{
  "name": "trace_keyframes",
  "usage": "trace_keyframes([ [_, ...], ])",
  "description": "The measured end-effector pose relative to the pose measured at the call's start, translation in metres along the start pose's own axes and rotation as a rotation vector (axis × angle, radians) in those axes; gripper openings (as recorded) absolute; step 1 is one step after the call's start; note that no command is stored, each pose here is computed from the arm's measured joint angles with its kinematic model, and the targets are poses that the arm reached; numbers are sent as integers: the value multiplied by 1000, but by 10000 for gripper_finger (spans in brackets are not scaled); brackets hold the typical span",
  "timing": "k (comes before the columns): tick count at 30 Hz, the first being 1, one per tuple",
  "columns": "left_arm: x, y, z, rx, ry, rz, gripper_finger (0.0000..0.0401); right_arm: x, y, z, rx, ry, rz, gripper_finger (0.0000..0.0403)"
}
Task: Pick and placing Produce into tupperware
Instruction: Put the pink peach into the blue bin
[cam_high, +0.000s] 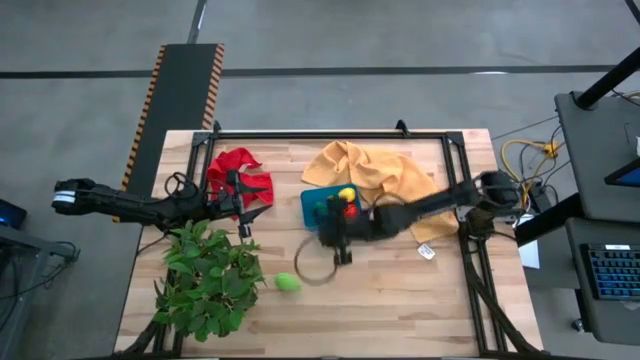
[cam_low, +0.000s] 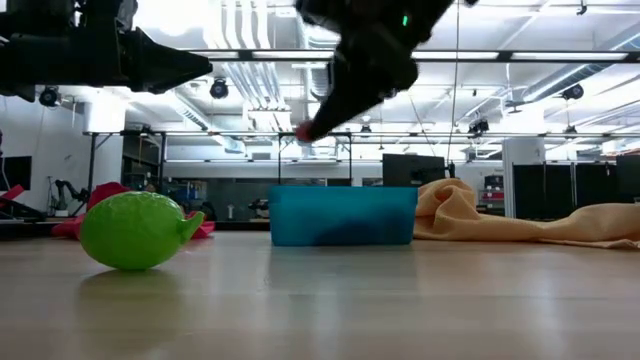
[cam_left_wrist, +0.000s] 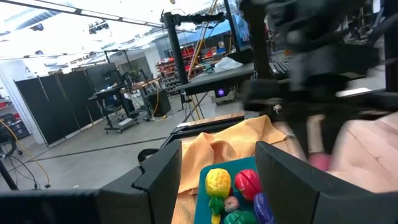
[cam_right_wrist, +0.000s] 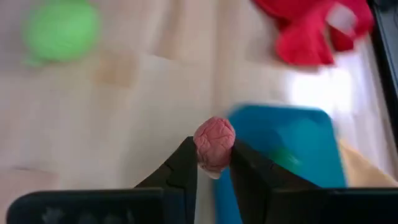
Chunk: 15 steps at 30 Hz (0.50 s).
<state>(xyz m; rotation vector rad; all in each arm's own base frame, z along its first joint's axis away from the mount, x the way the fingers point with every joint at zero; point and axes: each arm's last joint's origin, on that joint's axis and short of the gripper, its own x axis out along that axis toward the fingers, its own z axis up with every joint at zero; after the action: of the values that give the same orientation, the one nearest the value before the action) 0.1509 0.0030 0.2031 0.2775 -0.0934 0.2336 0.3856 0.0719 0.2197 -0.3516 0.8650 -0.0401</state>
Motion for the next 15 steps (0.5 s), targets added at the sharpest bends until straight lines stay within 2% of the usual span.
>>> trace_keyframes([
  [9, 0, 0, 0, 1, 2, 0, 190, 27, -94, -52, 181, 107, 42, 72],
  [15, 1, 0, 0, 4, 3, 0, 190, 32, -127, -68, 317, 105, 96, 95],
])
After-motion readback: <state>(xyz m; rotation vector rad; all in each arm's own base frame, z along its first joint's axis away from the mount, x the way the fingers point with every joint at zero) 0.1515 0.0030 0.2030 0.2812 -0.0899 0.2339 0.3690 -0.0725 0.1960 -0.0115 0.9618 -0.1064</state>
